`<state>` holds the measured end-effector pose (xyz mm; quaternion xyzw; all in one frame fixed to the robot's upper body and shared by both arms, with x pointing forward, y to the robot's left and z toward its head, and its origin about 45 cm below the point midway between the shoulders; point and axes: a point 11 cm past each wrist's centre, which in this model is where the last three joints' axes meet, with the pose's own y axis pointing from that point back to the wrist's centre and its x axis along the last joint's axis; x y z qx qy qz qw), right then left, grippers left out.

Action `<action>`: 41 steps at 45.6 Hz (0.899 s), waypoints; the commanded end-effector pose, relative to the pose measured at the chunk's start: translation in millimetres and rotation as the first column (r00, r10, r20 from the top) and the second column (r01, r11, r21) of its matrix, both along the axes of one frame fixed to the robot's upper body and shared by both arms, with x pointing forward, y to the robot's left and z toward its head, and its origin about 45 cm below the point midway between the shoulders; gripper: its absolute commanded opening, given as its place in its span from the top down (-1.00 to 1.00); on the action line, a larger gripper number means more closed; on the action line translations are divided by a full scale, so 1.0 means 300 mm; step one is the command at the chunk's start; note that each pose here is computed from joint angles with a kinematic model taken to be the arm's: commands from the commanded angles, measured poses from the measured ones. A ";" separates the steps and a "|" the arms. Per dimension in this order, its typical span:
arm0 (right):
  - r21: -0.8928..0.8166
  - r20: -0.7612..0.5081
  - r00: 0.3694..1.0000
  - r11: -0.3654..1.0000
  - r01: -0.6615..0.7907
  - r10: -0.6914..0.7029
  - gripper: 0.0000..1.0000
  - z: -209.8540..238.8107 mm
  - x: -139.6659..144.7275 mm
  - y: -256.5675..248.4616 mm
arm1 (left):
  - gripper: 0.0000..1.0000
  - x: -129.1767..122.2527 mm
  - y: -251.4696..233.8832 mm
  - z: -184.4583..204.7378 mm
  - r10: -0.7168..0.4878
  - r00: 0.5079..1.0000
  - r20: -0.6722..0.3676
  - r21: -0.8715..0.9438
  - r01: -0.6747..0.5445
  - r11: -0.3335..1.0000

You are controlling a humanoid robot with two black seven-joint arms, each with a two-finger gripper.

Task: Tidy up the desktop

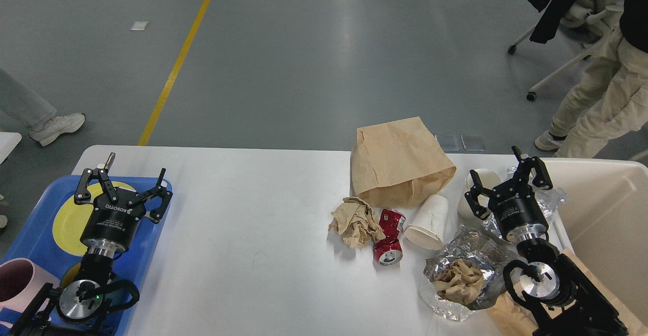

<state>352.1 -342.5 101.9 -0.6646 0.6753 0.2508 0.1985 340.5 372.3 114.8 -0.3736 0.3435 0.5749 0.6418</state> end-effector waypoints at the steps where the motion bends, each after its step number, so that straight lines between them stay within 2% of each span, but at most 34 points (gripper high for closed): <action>1: -0.003 0.020 1.000 1.000 0.014 -0.014 -1.00 0.029 0.020 -0.012 | -0.93 0.000 0.000 0.000 0.000 1.000 0.000 0.001 0.000 1.000; 7: -0.032 0.010 1.000 0.999 0.026 -0.026 -1.00 0.032 0.015 -0.060 | -0.93 0.000 0.000 0.000 0.000 1.000 0.000 0.000 0.000 1.000; 26: -0.047 -0.010 1.000 0.999 -0.027 0.027 -1.00 0.016 0.011 -0.022 | -0.93 0.000 0.000 0.000 0.000 1.000 0.000 0.000 0.000 1.000; 33: -0.043 -0.066 0.995 0.996 -0.077 0.074 -1.00 -0.002 0.009 -0.001 | -0.93 0.000 0.000 0.000 0.000 1.000 0.000 0.000 0.000 1.000; 41: -0.088 -0.051 0.996 0.993 -0.072 0.067 -1.00 0.034 0.016 -0.068 | -0.93 0.000 0.000 0.000 0.000 1.000 0.000 0.000 0.000 1.000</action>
